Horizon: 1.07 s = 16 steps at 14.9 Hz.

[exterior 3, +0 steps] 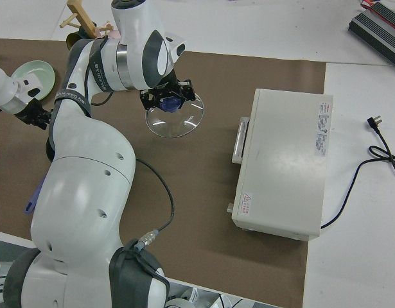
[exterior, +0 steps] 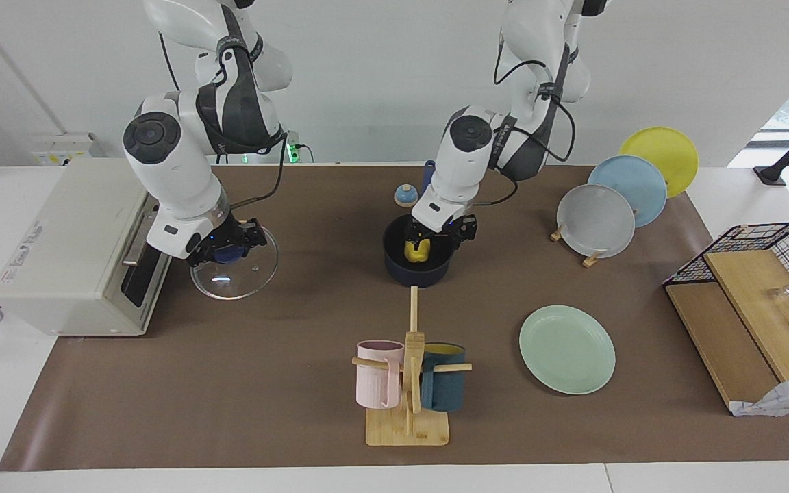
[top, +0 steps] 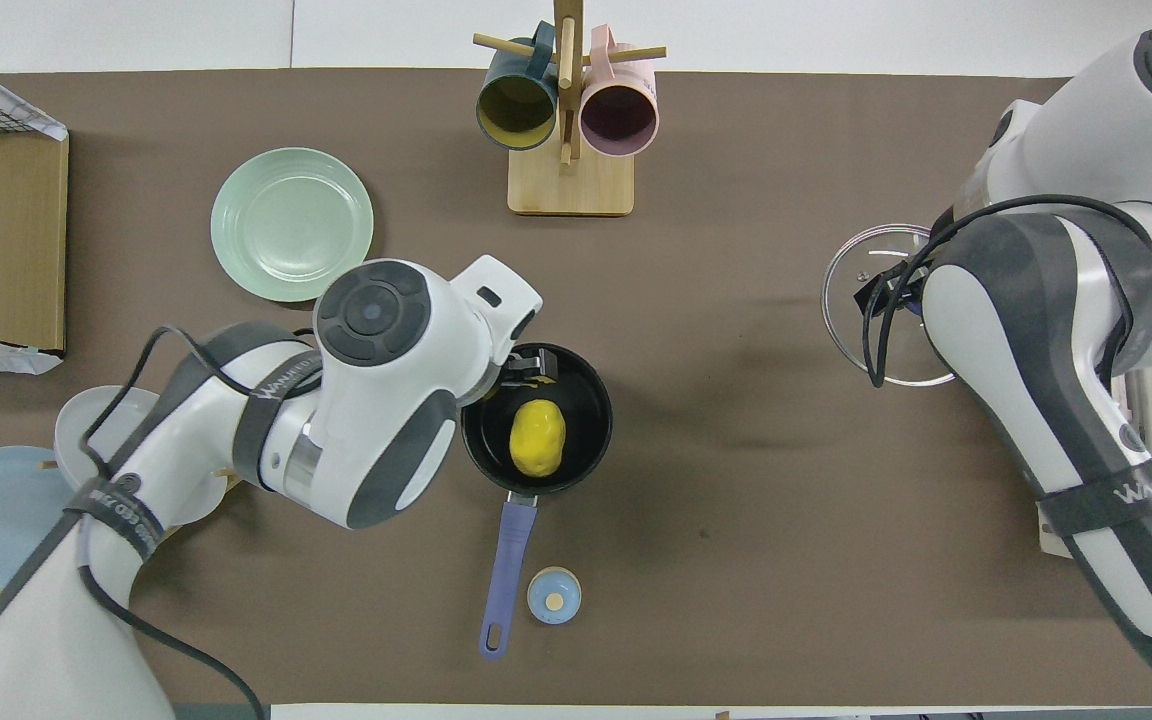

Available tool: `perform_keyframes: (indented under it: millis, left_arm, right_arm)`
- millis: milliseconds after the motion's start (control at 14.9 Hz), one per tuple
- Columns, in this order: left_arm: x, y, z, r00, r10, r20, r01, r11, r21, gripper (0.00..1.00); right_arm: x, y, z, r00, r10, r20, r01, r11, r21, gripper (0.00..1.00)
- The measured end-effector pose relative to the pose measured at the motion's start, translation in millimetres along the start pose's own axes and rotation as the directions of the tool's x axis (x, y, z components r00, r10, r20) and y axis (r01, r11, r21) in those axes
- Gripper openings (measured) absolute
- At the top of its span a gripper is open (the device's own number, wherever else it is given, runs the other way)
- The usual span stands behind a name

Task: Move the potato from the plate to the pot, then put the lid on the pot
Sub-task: 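Release the potato into the saucepan and withdraw the left gripper, then carry the glass lid with the right gripper over the saucepan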

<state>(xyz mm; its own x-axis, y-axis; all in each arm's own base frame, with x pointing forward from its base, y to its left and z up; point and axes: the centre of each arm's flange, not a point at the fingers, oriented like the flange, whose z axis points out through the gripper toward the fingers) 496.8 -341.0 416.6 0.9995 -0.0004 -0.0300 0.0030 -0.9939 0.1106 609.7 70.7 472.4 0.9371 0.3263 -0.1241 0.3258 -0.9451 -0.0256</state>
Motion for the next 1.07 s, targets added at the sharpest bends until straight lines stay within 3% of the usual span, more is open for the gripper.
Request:
perform_keyframes:
  millis: [201,470,738,1073]
  left_arm:
    - [34.2,-67.5,-82.4,0.998,-0.052,-0.026,0.051,0.998,-0.029,1.00]
    - [59.2,-192.9,-173.0,0.998,-0.007,-0.063,0.005,0.999,-0.033,1.00]
    - [60.2,-269.6,-191.7,0.997,0.061,-0.048,-0.060,0.998,0.013,1.00]
    - [45.5,-293.9,-206.0,0.993,0.117,-0.011,-0.117,0.993,0.020,1.00]
  right_arm:
    - [3.6,-18.3,-0.3,1.000,0.025,-0.001,-0.024,1.000,0.004,0.44]
    - [14.6,-96.2,-3.9,0.998,0.055,-0.024,-0.055,0.998,0.013,0.44]
    - [15.8,-228.1,-8.0,0.991,0.094,-0.090,-0.093,0.996,0.017,0.44]
    - [-3.2,-333.1,-3.1,0.984,0.123,-0.128,-0.120,0.992,0.035,0.44]
